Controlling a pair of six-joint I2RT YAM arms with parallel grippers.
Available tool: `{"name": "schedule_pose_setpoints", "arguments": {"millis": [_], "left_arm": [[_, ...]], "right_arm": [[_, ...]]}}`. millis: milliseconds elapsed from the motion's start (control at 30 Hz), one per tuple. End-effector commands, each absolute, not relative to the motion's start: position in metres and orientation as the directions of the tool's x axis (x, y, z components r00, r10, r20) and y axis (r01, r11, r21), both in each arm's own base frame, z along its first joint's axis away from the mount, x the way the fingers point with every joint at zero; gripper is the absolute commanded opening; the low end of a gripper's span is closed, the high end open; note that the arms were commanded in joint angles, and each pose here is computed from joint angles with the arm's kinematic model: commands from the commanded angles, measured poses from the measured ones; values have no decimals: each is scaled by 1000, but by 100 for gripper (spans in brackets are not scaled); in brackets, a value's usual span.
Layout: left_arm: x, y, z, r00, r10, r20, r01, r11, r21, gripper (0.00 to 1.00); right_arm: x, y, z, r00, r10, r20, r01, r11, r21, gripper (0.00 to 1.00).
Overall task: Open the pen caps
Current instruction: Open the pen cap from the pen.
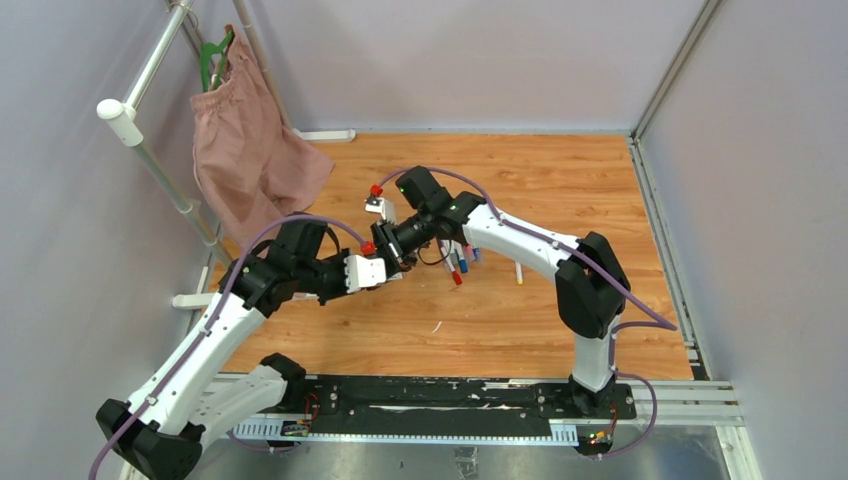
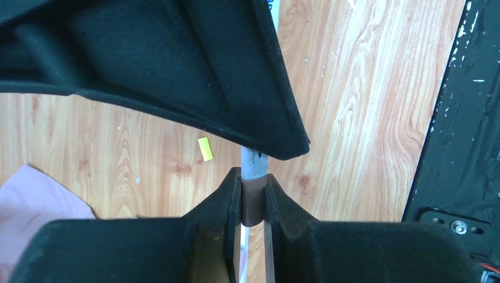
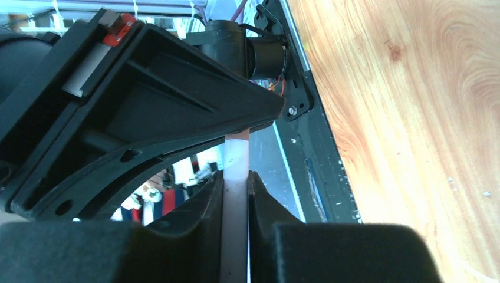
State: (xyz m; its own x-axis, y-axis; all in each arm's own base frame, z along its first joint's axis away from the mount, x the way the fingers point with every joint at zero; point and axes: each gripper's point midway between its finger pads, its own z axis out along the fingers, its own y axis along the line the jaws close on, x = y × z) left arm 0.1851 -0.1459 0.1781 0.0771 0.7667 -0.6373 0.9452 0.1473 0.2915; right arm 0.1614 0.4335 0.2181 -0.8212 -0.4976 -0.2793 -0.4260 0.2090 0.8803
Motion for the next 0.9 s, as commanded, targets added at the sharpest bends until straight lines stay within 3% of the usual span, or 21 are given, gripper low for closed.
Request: {"name": "schedule_pose_setpoints", "arguments": {"millis": [0,33,100,167,333,433,500,633,733,767,867], "left_arm": [[181,-150,187,71,752,-656,949,152,277,18],[178,-150,186,65,749,-659,953,148,263,28],[171,-151,186,54,746,-664,962,138,234,51],[165,-152,185,43,742,-669,970,130,206,64],[155,-161,193,39,702,-712,981,107,160,67],[151,-167,200,41,676,-736,985,94,142,60],[149,-169,201,43,668,-743,988,83,132,51],[147,-172,203,57,654,-754,990,62,128,27],[144,-174,204,63,642,-764,991,49,123,4],[143,-174,204,67,643,-763,991,43,123,0],[142,-171,203,74,654,-753,991,38,129,0]], "right_arm": [[148,433,228,-790,-546,-279,-416,143,898,7],[147,432,229,-786,-548,-286,-420,134,898,1],[146,428,231,-776,-554,-303,-430,112,896,0],[142,424,235,-762,-561,-325,-443,85,893,0],[135,414,239,-745,-571,-345,-449,46,892,0],[134,411,237,-744,-572,-346,-449,45,892,0],[132,410,236,-744,-573,-344,-447,43,894,0],[130,408,237,-743,-571,-350,-443,26,896,0],[130,407,238,-741,-568,-358,-445,15,896,0],[130,405,238,-744,-566,-357,-442,15,897,0],[133,398,233,-763,-545,-349,-436,33,900,0]]}}
